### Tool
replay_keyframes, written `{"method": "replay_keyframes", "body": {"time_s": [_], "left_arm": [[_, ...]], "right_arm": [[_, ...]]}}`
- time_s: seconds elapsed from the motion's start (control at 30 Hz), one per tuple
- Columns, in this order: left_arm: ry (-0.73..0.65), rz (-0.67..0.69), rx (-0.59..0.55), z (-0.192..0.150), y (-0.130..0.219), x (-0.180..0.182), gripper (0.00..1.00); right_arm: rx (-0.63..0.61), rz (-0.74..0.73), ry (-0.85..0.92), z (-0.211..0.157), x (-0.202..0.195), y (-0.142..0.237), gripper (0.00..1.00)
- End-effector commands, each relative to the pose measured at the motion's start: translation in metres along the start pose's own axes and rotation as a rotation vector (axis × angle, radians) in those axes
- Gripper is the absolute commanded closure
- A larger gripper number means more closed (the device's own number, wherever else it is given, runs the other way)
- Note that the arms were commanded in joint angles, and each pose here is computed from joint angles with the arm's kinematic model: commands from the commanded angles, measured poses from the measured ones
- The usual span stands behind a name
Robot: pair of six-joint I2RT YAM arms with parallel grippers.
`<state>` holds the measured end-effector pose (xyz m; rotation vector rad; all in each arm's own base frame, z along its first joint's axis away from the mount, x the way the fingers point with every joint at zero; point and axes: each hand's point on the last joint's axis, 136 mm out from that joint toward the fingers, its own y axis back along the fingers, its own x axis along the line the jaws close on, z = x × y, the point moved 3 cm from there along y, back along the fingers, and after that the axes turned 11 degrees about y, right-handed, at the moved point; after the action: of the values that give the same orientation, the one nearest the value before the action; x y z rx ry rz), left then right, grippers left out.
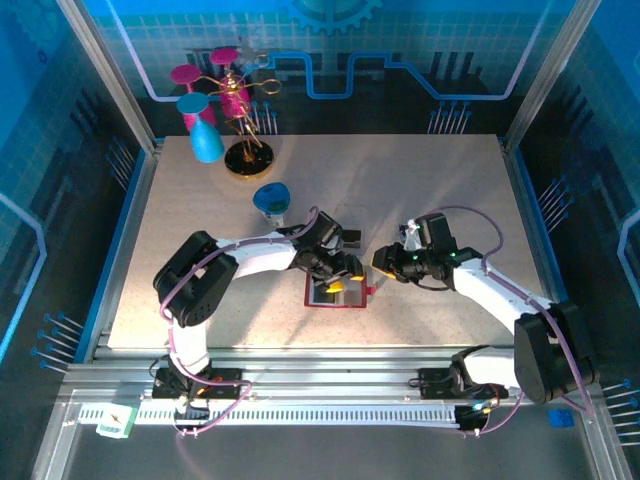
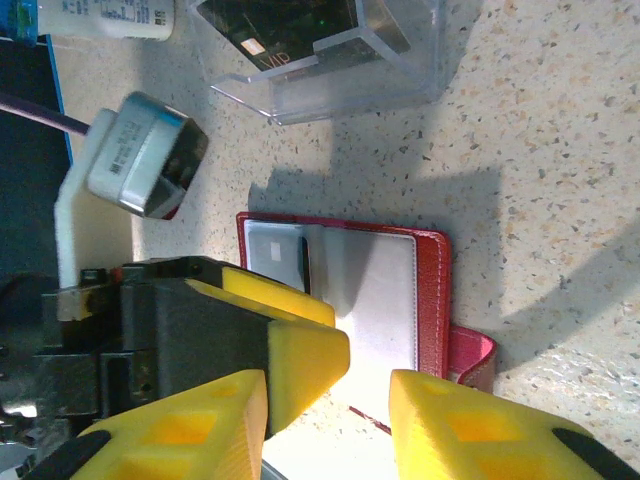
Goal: Take the credit cards out of the card holder
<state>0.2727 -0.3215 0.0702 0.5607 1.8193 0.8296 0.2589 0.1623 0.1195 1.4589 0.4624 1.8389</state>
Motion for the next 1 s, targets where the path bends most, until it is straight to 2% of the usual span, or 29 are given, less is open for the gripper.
{"method": "replay_keyframes", "body": {"time_s": [0.0, 0.4, 0.67, 0.97], "left_arm": [[-0.015, -0.026, -0.034, 0.003, 0.019, -0.001, 0.38], [0.055, -0.055, -0.092, 0.014, 0.050, 0.037, 0.38], [0.092, -0.075, -0.118, 0.016, 0.057, 0.055, 0.40], [0.104, -0.101, -0.120, 0.019, 0.052, 0.055, 0.51]], "right_arm": [[0.005, 0.026, -0.002, 0.006, 0.010, -0.003, 0.63], [0.083, 0.030, 0.021, 0.003, 0.032, -0.038, 0.63], [0.157, 0.039, 0.024, -0.002, 0.041, -0.059, 0.64], [0.201, 0.043, 0.013, -0.013, 0.039, -0.070, 0.66]]}}
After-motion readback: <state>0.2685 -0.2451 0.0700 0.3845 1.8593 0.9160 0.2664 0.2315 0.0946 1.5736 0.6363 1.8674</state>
